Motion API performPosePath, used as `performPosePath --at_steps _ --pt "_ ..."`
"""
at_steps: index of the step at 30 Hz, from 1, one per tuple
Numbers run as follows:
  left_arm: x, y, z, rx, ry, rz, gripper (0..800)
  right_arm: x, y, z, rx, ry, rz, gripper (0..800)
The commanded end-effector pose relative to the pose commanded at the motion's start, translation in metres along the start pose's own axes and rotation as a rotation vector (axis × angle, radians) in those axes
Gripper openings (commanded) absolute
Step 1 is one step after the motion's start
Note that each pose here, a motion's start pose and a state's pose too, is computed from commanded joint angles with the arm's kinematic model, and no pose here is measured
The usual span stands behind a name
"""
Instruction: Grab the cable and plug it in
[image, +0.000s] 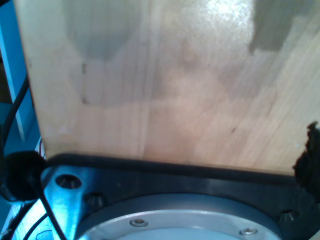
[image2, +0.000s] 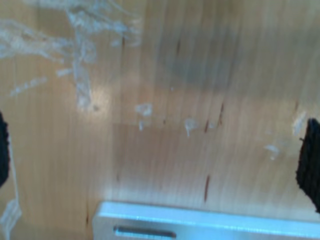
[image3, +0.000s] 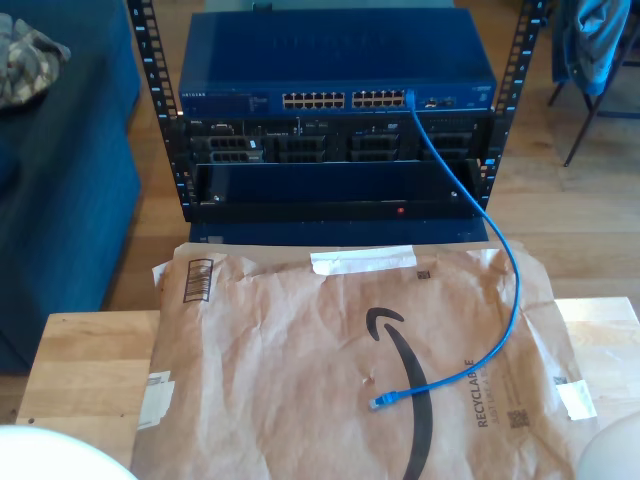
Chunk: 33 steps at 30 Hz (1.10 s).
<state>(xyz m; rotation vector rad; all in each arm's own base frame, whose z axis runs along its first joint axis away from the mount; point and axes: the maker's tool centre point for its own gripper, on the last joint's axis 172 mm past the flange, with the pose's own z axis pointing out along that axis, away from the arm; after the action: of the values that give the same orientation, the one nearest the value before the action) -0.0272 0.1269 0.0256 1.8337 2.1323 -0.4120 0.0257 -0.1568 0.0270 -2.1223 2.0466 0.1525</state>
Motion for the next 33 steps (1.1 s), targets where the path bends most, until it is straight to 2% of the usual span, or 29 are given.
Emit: performPosePath --at_steps 33 --pt "0.0 0.0 0.0 0.0 0.0 0.0 800 0.0024 0.0028 0.0006 -0.004 0.013 0.002 799"
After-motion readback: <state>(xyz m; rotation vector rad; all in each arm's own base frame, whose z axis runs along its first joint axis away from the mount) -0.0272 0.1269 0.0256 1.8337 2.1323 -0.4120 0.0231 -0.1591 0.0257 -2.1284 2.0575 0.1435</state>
